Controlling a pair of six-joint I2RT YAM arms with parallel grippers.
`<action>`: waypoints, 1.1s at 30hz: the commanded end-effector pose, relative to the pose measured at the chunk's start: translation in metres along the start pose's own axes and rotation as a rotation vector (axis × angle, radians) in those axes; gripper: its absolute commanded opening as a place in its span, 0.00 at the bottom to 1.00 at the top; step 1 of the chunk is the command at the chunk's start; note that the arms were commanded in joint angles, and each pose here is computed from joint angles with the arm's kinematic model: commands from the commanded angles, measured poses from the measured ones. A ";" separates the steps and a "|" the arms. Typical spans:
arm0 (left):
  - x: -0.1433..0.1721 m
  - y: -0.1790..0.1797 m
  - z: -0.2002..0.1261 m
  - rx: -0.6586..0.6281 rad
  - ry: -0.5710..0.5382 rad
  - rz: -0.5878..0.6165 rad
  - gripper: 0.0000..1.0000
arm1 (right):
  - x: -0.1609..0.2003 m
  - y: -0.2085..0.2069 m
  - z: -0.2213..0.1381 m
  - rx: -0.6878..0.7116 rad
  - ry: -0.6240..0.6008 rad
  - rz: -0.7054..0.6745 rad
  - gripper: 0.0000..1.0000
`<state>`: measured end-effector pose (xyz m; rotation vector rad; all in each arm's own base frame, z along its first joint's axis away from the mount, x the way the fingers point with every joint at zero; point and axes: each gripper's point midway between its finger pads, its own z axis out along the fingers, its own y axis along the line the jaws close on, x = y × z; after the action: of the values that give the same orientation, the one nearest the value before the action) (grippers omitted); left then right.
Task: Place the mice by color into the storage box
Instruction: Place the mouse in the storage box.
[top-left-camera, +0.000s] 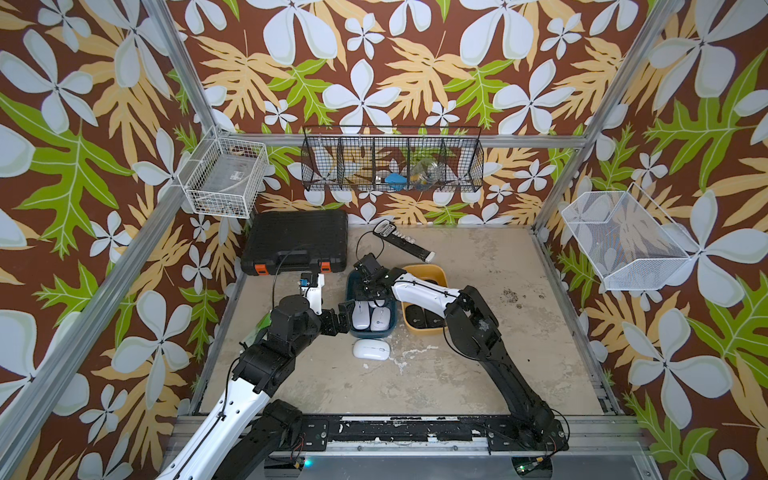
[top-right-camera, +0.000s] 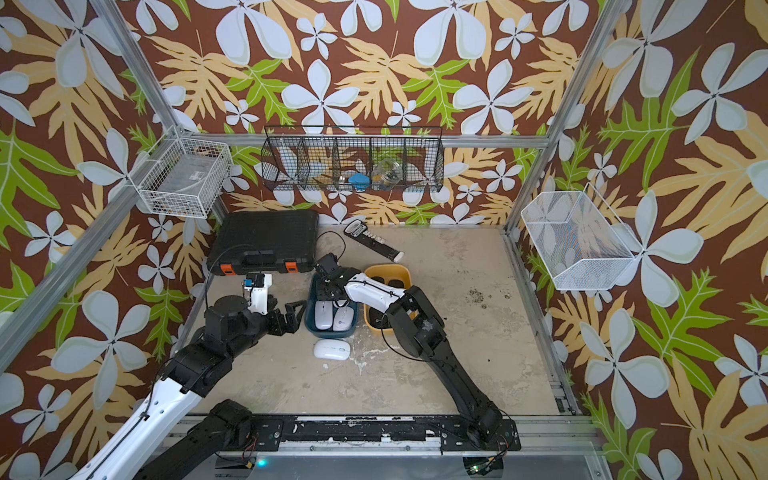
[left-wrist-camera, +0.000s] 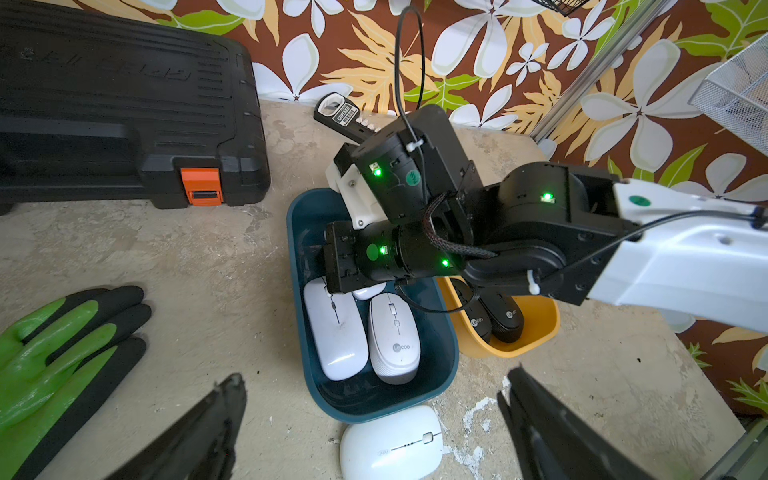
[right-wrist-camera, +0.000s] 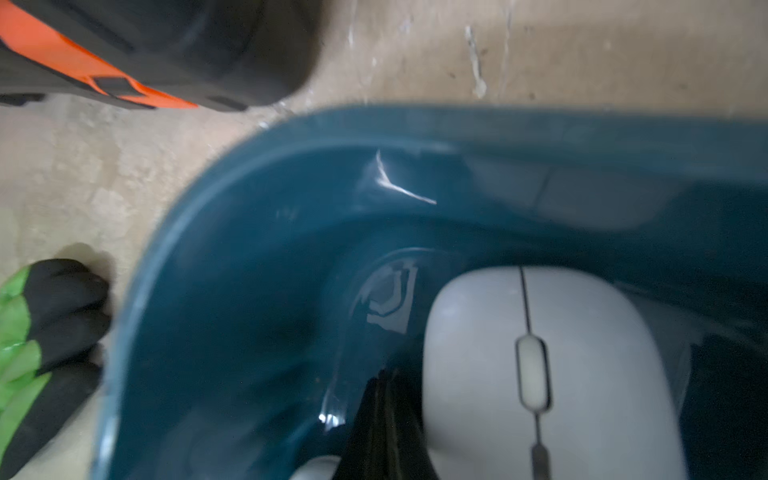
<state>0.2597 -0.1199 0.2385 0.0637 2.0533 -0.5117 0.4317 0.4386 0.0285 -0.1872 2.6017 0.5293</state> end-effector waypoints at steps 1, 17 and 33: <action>-0.003 -0.002 0.000 0.011 -0.014 0.000 1.00 | -0.007 -0.014 -0.005 0.076 -0.029 0.001 0.09; -0.001 -0.003 -0.001 0.021 -0.014 -0.006 1.00 | -0.012 0.009 -0.013 -0.037 -0.050 0.029 0.10; 0.000 -0.004 -0.002 0.034 -0.020 -0.011 1.00 | 0.025 0.008 -0.020 -0.068 0.029 0.026 0.05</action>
<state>0.2552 -0.1213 0.2352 0.0685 2.0515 -0.5355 0.4053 0.4354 0.0287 -0.1764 2.6223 0.6227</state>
